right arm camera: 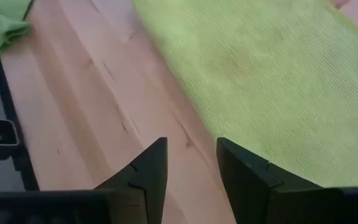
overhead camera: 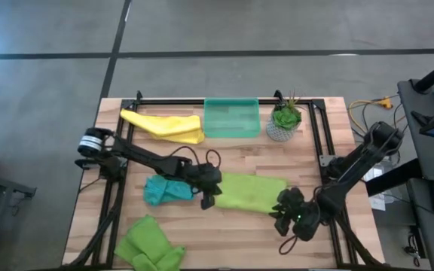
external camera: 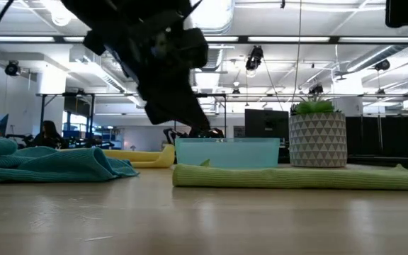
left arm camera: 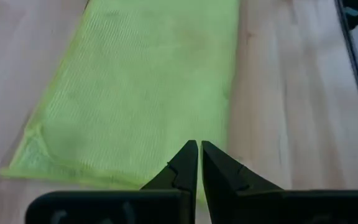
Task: Fold microfiber towels
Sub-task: Fold the light green microfiber cloth
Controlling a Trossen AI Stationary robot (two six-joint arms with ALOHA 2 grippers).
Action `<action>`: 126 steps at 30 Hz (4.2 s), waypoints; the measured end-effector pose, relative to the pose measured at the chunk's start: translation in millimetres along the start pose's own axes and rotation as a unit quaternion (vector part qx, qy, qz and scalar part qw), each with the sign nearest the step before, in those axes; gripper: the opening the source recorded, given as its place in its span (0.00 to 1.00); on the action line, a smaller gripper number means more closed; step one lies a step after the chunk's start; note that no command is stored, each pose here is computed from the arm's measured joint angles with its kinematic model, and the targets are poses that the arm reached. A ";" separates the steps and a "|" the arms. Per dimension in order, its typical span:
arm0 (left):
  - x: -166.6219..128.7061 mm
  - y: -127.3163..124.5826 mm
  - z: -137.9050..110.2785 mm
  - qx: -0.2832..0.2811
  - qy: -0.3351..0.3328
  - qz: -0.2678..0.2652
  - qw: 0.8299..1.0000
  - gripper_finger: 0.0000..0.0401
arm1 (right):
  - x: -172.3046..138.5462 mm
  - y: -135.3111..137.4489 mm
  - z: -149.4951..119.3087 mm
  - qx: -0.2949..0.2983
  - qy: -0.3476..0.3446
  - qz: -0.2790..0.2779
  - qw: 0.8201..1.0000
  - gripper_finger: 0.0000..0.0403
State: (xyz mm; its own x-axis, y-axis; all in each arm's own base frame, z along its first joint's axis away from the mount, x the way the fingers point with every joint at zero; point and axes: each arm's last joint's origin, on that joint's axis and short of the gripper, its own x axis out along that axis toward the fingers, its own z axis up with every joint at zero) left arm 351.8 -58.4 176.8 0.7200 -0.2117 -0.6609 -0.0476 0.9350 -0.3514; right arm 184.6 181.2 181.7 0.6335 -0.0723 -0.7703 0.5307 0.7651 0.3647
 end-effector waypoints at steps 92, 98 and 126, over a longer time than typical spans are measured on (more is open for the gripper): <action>27.7 -25.2 -41.4 0.170 0.096 0.065 0.979 0.56 | 25.2 -46.4 -28.6 -0.262 0.120 0.018 0.957 0.54; 27.8 -25.1 -41.3 0.169 0.096 0.066 0.979 0.56 | 27.0 -49.7 -30.1 -0.258 0.120 0.019 0.959 0.54; 25.8 -36.6 -52.2 0.191 0.114 0.081 0.972 0.09 | 35.2 -46.2 -33.8 -0.260 0.134 -0.032 0.956 0.25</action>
State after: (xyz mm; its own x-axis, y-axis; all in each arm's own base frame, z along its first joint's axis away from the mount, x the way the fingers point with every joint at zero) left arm 336.0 -112.9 138.0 0.5497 -0.0690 -0.8325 0.1435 0.9896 0.0127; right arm 163.4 164.9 120.0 0.4049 -0.0172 -0.9142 0.1676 0.9843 0.0557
